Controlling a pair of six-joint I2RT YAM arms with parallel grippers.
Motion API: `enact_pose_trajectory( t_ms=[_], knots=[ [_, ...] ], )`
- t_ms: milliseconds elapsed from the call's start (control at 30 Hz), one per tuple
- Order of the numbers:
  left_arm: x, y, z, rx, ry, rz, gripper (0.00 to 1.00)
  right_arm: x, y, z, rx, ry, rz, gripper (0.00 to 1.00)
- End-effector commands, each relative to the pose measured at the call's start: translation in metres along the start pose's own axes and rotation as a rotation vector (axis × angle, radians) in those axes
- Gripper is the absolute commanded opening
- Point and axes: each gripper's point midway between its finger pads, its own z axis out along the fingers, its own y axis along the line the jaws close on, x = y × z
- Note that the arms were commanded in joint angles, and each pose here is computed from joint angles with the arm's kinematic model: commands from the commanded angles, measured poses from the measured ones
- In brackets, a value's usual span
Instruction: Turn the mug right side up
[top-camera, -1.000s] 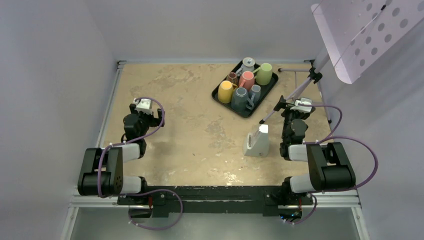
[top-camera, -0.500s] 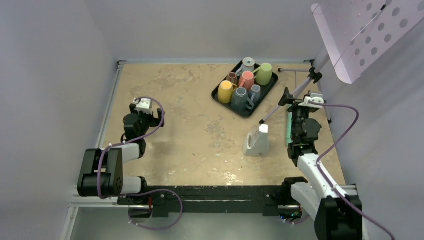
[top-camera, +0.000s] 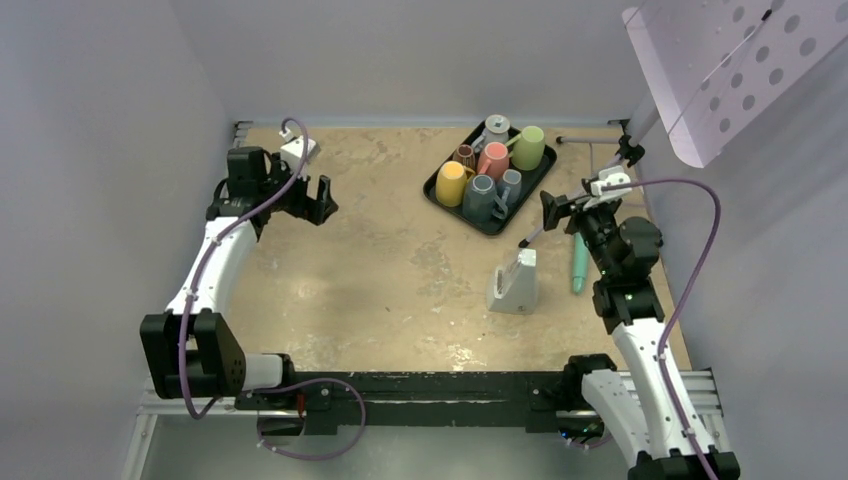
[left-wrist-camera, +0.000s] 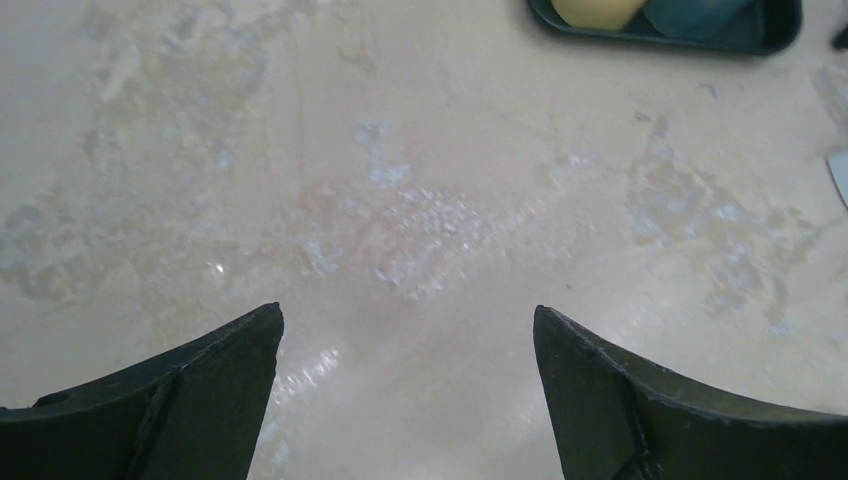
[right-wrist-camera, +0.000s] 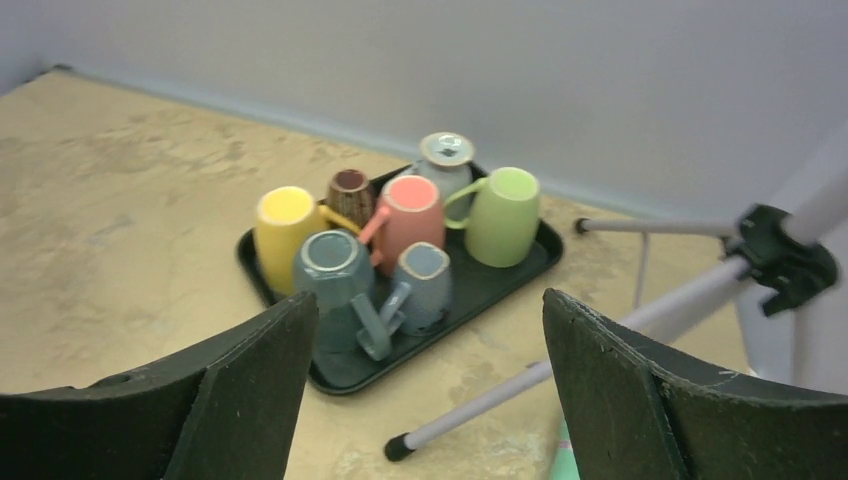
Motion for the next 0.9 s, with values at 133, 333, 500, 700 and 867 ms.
enact_pose_trajectory(
  t_ms=[133, 333, 500, 700, 867],
  knots=[
    [0.018, -0.057, -0.057, 0.239, 0.220, -0.017, 0.95, 0.024, 0.064, 0.026, -0.315, 0.291, -0.102, 0.84],
    [0.004, -0.061, -0.065, 0.242, 0.189, -0.016, 0.93, 0.050, 0.075, 0.073, -0.454, 0.414, -0.204, 0.81],
    [0.002, -0.056, -0.066, 0.207, 0.191, -0.012, 0.92, 0.106, 0.064, 0.099, -0.505, 0.647, -0.240, 0.65],
    [0.007, -0.053, -0.068, 0.195, 0.205, 0.009, 0.91, 0.150, 0.047, 0.120, -0.472, 0.742, -0.233, 0.62],
    [0.009, -0.052, -0.066, 0.190, 0.207, 0.018, 0.91, 0.175, 0.049, 0.134, -0.495, 0.767, -0.226, 0.55]
  ],
)
